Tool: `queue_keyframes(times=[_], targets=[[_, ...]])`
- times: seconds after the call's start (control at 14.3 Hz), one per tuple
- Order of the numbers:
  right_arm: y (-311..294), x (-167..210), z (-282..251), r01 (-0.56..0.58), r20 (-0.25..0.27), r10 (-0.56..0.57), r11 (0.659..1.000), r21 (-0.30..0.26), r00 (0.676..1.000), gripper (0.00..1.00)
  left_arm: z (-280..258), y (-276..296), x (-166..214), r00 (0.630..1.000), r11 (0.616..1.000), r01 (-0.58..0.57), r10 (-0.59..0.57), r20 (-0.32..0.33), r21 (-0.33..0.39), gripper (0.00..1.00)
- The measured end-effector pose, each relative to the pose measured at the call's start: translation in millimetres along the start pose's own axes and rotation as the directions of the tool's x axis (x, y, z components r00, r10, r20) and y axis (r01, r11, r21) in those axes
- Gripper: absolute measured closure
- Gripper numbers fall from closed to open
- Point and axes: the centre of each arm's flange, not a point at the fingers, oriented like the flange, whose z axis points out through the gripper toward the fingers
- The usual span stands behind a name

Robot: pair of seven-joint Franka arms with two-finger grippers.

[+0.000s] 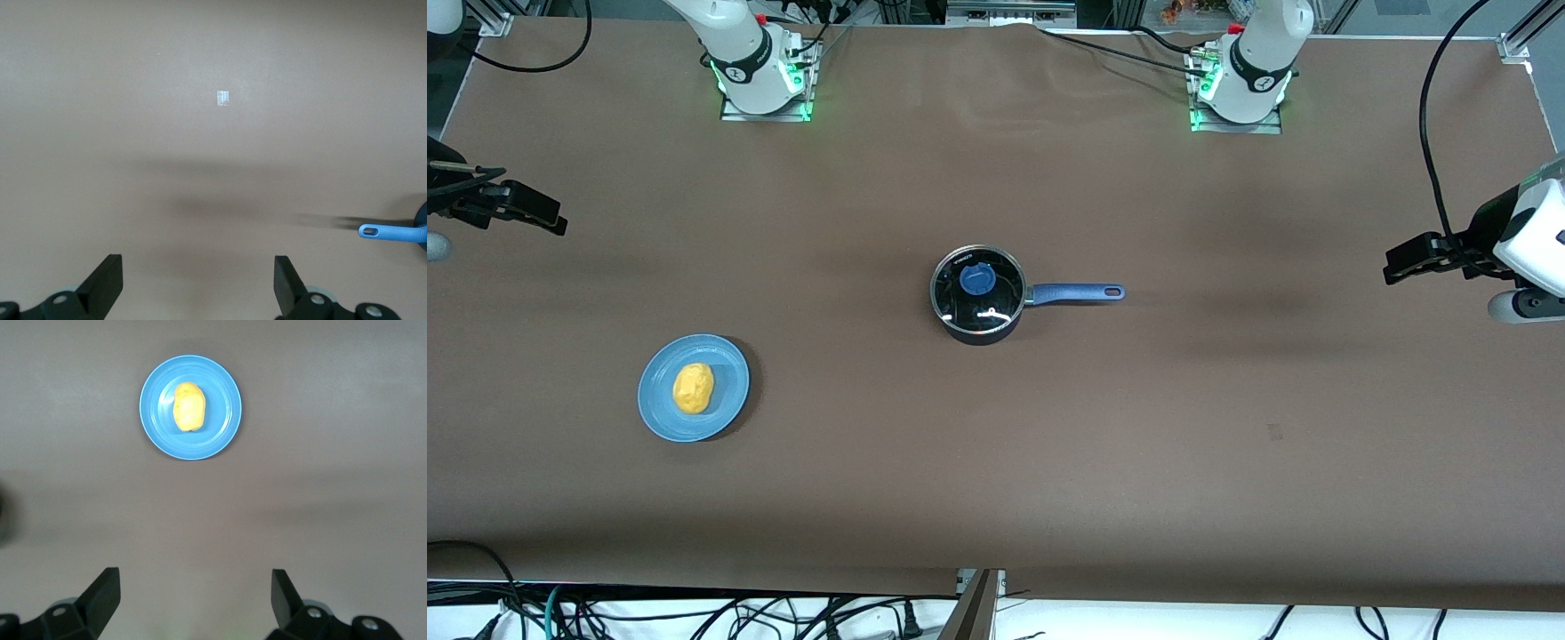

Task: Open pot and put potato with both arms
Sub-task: 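Reach the left gripper toward the glass lid knob on the saucepan, then grasp the blue lid knob with the left gripper while the right gripper reaches the potato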

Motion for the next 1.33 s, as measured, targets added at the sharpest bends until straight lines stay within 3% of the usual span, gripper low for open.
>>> queue_keyframes(times=[0.49, 0.63, 0.77, 1.05, 1.33], targets=[[0, 0, 0, 0.0, 0.001, 0.0, 1.0, 0.001, 1.0, 0.0, 7, 9, -1, 1.0, 1.0, -0.016, 0.016, 0.017, -0.004, 0.0], [0, 0, 1, 0.0, 0.001, 0.0, 1.0, 0.001, 1.0, 0.0, 18, 36, -4, 0.999, 0.998, -0.028, 0.03, 0.043, -0.051, 0.0], [-1, 0, 1, 0.001, 0.002, -0.001, 1.0, 0.001, 1.0, 0.0, 33, 88, -3, 0.999, 0.996, 0.016, -0.012, 0.043, -0.083, 0.0], [-2, 1, 6, 0.003, 0.013, -0.003, 1.0, 0.0, 1.0, 0.0, 97, 250, -14, 0.983, 0.977, 0.185, -0.184, 0.015, -0.105, 0.0], [-6, 20, 54, 0.018, 0.089, -0.014, 0.999, -0.04, 0.996, 0.0, 182, 385, -47, 0.943, 0.931, 0.33, -0.334, -0.001, -0.157, 0.0]])
